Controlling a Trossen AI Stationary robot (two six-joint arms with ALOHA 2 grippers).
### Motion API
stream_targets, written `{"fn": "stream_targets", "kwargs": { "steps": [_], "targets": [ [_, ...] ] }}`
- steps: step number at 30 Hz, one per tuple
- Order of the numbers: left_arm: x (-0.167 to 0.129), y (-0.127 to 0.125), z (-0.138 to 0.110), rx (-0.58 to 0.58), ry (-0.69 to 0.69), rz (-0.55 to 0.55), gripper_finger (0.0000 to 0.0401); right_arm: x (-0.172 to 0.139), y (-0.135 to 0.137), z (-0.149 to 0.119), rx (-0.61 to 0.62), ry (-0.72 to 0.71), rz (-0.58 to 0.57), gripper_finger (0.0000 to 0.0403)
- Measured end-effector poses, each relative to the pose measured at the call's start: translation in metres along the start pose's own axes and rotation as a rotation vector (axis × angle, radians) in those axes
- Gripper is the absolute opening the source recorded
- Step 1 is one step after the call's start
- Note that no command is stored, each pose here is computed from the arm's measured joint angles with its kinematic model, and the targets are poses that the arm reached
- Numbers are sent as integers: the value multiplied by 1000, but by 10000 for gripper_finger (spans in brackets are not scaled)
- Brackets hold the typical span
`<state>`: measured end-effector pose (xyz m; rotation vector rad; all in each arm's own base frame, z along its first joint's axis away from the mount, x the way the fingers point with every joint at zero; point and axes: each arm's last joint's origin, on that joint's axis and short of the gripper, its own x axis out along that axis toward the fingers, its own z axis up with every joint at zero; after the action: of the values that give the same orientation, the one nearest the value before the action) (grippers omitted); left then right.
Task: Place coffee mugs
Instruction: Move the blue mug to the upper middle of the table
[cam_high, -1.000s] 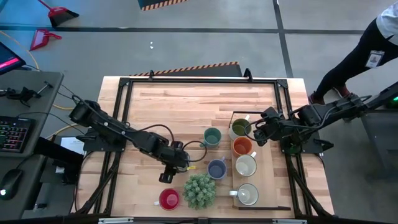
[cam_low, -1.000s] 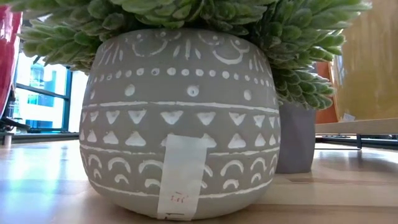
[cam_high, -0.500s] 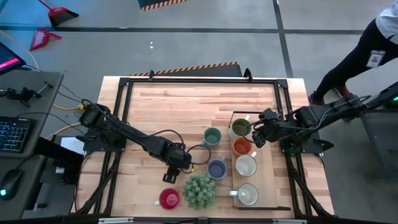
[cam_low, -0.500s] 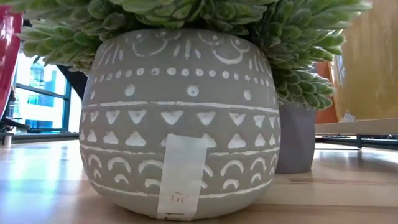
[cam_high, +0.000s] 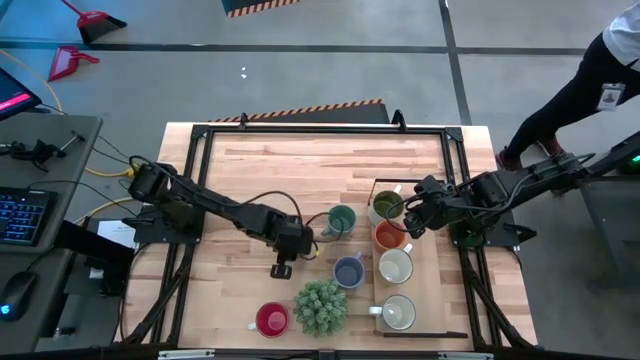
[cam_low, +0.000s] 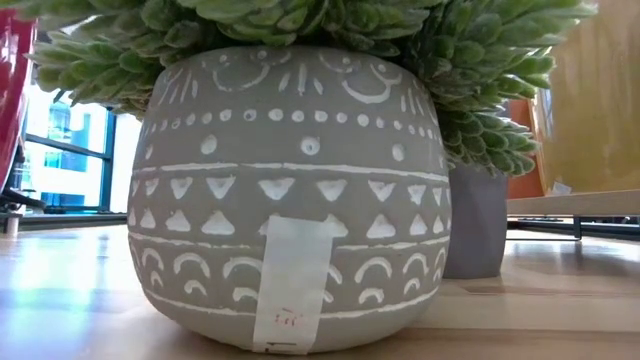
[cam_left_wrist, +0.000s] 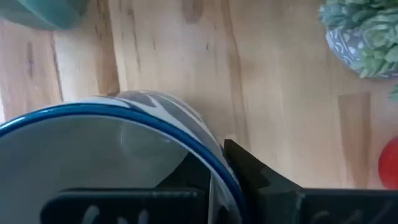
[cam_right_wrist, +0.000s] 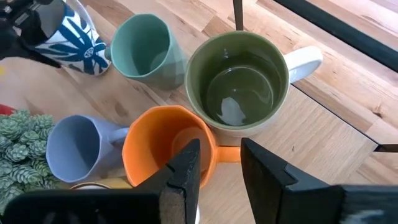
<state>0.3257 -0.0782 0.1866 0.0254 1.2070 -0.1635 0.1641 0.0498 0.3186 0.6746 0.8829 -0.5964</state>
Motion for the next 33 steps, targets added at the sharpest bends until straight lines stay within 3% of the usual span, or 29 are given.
{"fn": "stream_targets", "kwargs": {
  "steps": [15,21,28,33],
  "targets": [
    [-44,57,23,41,80,146,9,0,0,0,-15,-5,-2,94],
    [-46,77,21,18,90,179,9,0,0,0,-15,-6,-1,94],
    [-40,102,24,-102,59,286,9,0,3,2,0,-40,25,94],
    [-24,112,25,-123,91,252,9,0,5,3,7,-52,39,94]
  ]
}}
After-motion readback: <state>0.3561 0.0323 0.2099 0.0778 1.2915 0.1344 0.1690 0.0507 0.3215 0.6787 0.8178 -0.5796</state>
